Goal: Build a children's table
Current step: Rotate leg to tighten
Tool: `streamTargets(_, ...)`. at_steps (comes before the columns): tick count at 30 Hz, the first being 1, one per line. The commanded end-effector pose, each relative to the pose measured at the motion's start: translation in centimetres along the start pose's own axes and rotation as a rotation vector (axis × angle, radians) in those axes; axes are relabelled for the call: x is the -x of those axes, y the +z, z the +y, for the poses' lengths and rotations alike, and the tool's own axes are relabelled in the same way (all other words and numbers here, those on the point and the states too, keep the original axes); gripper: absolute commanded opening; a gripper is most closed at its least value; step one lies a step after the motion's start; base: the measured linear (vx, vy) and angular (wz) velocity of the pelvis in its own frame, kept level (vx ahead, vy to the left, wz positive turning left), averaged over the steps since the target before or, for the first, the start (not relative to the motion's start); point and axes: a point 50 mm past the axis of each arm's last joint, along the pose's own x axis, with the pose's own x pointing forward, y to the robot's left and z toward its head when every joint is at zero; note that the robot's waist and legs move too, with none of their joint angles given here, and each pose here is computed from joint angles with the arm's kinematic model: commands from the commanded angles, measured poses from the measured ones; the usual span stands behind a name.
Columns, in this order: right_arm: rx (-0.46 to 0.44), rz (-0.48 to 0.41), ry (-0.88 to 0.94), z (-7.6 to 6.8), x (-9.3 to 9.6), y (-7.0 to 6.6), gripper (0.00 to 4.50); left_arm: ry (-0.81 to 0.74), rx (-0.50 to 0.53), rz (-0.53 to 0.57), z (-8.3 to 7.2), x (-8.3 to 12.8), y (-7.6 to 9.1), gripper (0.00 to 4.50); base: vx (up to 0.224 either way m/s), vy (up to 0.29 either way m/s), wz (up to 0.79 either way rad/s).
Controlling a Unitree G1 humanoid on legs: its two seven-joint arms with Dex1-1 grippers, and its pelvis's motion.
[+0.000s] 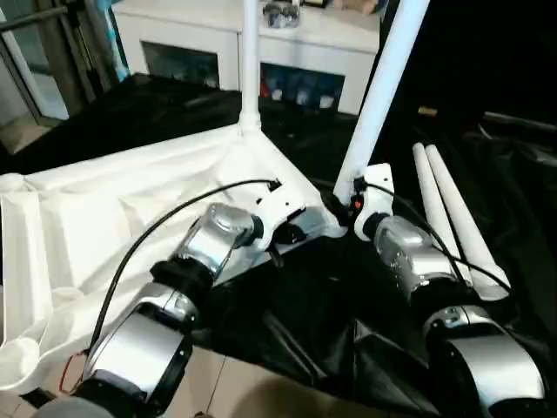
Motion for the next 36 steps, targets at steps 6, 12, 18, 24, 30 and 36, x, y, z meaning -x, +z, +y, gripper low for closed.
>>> streamTargets(6,0.027,0.069,0.203,1.0,0.8,-1.5,3.73,-0.105,-0.100,-0.080,-0.7,0.5,1.3,0.00,0.000,0.000,0.00)
streamTargets(12,0.108,0.068,0.404,1.0,2.9,-0.7,3.84,-0.251,-0.165,-0.109,-1.4,1.8,0.3,0.00,0.009,-0.003,0.01)
streamTargets(18,0.160,0.134,0.575,0.9,5.8,-1.0,3.84,-0.321,-0.207,-0.073,-1.1,3.5,-1.2,0.00,0.000,0.000,0.00)
streamTargets(24,0.191,0.189,0.668,0.7,8.0,-1.3,3.84,-0.381,-0.237,-0.050,-0.8,5.0,-2.3,0.00,0.000,0.000,0.00)
streamTargets(30,0.188,0.217,0.677,0.9,8.3,-1.4,3.45,-0.401,-0.245,-0.037,-0.7,5.5,-2.6,0.00,0.000,0.000,0.00)
streamTargets(36,0.189,0.236,0.670,1.1,8.3,-1.8,2.89,-0.398,-0.250,-0.035,-0.7,5.4,-2.7,0.00,0.000,0.000,0.00)
